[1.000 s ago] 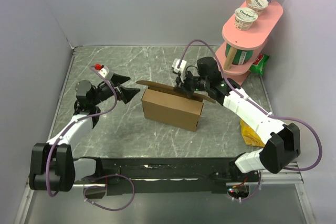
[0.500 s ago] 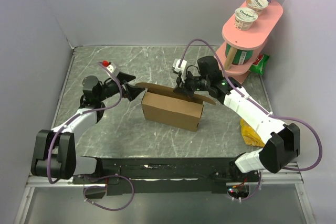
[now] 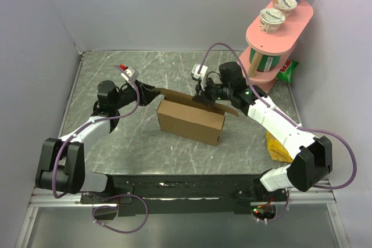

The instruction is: Fold the paper box

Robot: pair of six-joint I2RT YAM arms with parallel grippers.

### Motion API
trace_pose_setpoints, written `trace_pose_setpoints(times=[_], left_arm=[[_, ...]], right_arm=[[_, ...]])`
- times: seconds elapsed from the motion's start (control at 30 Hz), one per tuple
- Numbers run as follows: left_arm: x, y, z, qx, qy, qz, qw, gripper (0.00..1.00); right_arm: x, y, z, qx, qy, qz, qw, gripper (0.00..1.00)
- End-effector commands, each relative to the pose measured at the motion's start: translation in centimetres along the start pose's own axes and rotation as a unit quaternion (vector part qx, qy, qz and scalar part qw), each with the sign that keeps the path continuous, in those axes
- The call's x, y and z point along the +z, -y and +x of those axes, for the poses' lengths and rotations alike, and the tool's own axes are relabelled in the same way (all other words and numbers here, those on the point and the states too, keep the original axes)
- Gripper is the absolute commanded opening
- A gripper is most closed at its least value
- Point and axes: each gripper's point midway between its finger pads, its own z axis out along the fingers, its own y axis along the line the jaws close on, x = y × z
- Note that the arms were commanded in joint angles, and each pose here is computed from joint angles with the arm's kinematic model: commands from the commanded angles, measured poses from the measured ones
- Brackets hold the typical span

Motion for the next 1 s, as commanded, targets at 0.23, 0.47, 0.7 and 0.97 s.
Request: trace_pose_setpoints(times=[0.23, 0.47, 0.7, 0.97], left_arm=[[1.6, 1.4, -2.3, -0.038, 0.018, -0.061, 0.997, 0.17], [2.4, 3.3, -2.7, -0.062, 0.024, -0.072, 0.995, 0.13], [2.9, 5.0, -3.7, -0.087, 0.039, -0.092, 0.991, 0.06], [1.2, 7.4, -0.5, -0.010, 0.000, -0.069, 0.998, 0.09]], right_arm=[[-0.3, 1.2, 1.8, 0.012, -0.010, 0.073, 0.997, 0.00], [0.6, 1.1, 2.6, -0.007, -0.034, 0.097, 0.995, 0.00], [1.2, 0.7, 2.6, -0.037, -0.035, 0.149, 0.988, 0.00], [-0.9, 1.2, 1.0, -0.013, 0.003, 0.200, 0.980, 0.46]])
